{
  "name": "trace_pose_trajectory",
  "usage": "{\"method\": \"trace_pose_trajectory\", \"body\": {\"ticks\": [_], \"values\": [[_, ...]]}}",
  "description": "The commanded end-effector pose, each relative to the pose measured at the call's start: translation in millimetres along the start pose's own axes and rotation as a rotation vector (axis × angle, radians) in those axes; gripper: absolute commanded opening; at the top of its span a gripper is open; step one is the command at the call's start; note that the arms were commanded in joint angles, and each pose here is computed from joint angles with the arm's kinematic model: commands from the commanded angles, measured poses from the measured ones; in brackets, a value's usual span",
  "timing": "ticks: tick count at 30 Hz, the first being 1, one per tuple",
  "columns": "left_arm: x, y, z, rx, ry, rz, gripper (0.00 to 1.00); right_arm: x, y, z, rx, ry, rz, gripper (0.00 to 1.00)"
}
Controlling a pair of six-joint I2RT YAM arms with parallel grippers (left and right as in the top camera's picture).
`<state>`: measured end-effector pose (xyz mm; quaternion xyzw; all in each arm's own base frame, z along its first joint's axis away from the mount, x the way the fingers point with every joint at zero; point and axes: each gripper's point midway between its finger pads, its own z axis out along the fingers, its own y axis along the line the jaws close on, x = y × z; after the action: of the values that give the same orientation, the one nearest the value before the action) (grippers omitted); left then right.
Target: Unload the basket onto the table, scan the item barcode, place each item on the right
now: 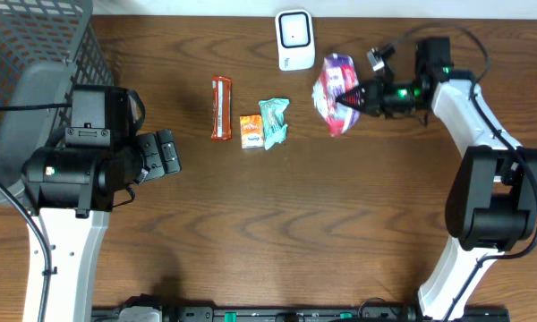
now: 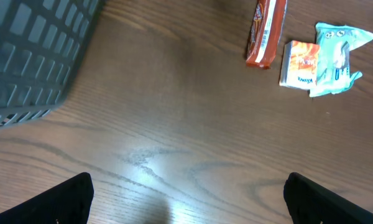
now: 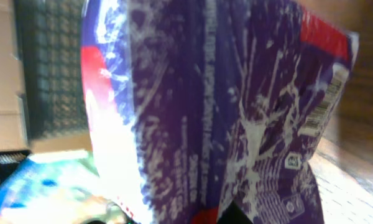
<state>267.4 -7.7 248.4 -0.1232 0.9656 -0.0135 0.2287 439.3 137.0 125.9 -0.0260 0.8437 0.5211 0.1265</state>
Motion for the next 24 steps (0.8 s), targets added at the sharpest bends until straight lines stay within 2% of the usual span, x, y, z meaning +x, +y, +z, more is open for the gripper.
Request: {"method": "trace_pose_trajectory", "body": {"ticks": [1,5,9,13,16,22,24], "values": [[-1,1,-1,-0.002,-0.004,-0.014,0.98,12,-4,-10,-0.120,-0.006,0.132,0.05],[-1,1,-1,-0.002,-0.004,-0.014,0.98,17,-60,-31,0.114,-0.056,0.269,0.24],[-1,1,-1,-0.002,-0.004,-0.014,0.98,19,-85,-59,0.263,-0.094,0.318,0.32],[-1,1,-1,-0.002,-0.004,-0.014,0.98,19,-92,-87,0.408,-0.117,0.324,0.55],[-1,1,-1,-0.002,-0.004,-0.014,0.98,20,-93,-110,0.563,-0.121,0.321,0.60],[-1,1,-1,-0.002,-0.004,-0.014,0.98,18,-79,-140,0.757,-0.128,0.234,0.96],[-1,1,-1,-0.002,-0.004,-0.014,0.98,19,-78,-144,0.782,-0.118,0.203,0.98]]}}
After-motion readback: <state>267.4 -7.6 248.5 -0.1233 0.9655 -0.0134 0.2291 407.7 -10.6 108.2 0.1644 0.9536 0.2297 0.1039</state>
